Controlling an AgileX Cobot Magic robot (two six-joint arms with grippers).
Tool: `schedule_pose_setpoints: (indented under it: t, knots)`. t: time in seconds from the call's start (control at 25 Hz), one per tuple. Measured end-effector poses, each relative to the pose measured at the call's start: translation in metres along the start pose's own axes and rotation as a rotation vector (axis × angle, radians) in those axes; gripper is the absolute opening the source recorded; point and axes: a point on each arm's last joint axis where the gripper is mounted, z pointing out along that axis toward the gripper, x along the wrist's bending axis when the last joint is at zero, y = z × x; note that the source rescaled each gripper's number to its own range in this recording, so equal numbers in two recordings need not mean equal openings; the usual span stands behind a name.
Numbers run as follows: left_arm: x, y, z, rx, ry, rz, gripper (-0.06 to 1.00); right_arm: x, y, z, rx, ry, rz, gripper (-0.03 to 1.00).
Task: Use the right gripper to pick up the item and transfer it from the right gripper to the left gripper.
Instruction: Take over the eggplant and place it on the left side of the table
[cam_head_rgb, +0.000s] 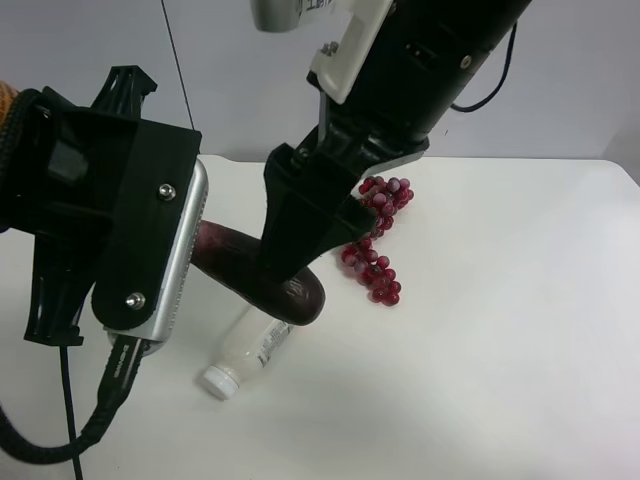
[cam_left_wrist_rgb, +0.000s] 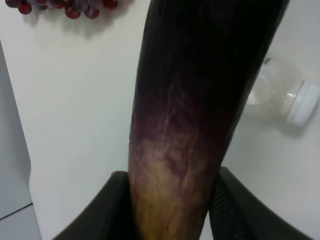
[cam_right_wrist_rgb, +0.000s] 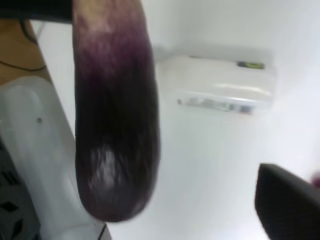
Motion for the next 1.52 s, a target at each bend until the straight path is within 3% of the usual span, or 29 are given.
schedule_pose_setpoints:
  t: [0.24, 0.6, 0.88, 1.2, 1.52]
  knots:
    - [0.0, 0.0, 0.0, 0.0, 0.0, 0.0, 0.0, 0.011, -0.008, -0.032, -0.058, -0.078, 0.032, 1.0]
    - [0.0, 0.0, 0.0, 0.0, 0.0, 0.0, 0.0, 0.034, -0.027, -0.073, -0.17, -0.12, 0.108, 1.0]
    - [0.0, 0.0, 0.0, 0.0, 0.0, 0.0, 0.0, 0.054, -0.083, -0.069, -0.131, -0.111, 0.156, 1.0]
    - [0.0, 0.0, 0.0, -0.001, 0.001, 0.0, 0.0, 0.082, -0.145, -0.075, -0.183, -0.123, 0.193, 1.0]
    - [0.0, 0.0, 0.0, -0.003, -0.002, -0.003, 0.0, 0.095, -0.208, -0.065, -0.218, -0.217, 0.176, 1.0]
